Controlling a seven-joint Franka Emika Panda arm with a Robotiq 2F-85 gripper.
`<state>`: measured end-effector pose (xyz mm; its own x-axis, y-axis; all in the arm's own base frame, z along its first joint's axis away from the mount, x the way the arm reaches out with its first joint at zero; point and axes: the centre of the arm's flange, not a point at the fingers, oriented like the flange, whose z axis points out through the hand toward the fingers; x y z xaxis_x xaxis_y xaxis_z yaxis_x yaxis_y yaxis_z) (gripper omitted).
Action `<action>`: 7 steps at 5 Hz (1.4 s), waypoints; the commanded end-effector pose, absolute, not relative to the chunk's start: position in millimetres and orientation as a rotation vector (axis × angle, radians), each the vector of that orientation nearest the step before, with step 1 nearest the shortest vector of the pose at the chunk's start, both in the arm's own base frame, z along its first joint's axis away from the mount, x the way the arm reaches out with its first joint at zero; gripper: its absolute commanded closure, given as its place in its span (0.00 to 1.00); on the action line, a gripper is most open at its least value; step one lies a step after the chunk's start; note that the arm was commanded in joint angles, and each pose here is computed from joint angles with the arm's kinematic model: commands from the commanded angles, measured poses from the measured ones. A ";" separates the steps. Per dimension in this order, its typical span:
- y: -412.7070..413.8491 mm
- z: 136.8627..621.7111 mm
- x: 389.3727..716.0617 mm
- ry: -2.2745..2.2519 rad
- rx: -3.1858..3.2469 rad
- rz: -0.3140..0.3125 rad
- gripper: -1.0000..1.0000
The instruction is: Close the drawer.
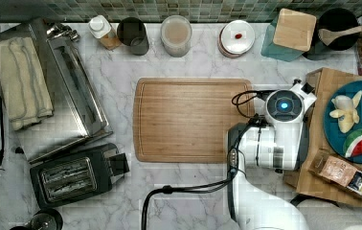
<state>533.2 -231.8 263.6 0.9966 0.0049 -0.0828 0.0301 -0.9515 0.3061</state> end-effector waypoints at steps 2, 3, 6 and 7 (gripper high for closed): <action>-388.8 330.0 489.6 -0.314 2.781 -0.194 1.00; -388.8 329.9 489.6 -0.315 2.781 -0.194 1.00; -388.9 329.9 489.6 -0.315 2.781 -0.194 1.00; -388.8 329.9 489.6 -0.315 2.781 -0.194 1.00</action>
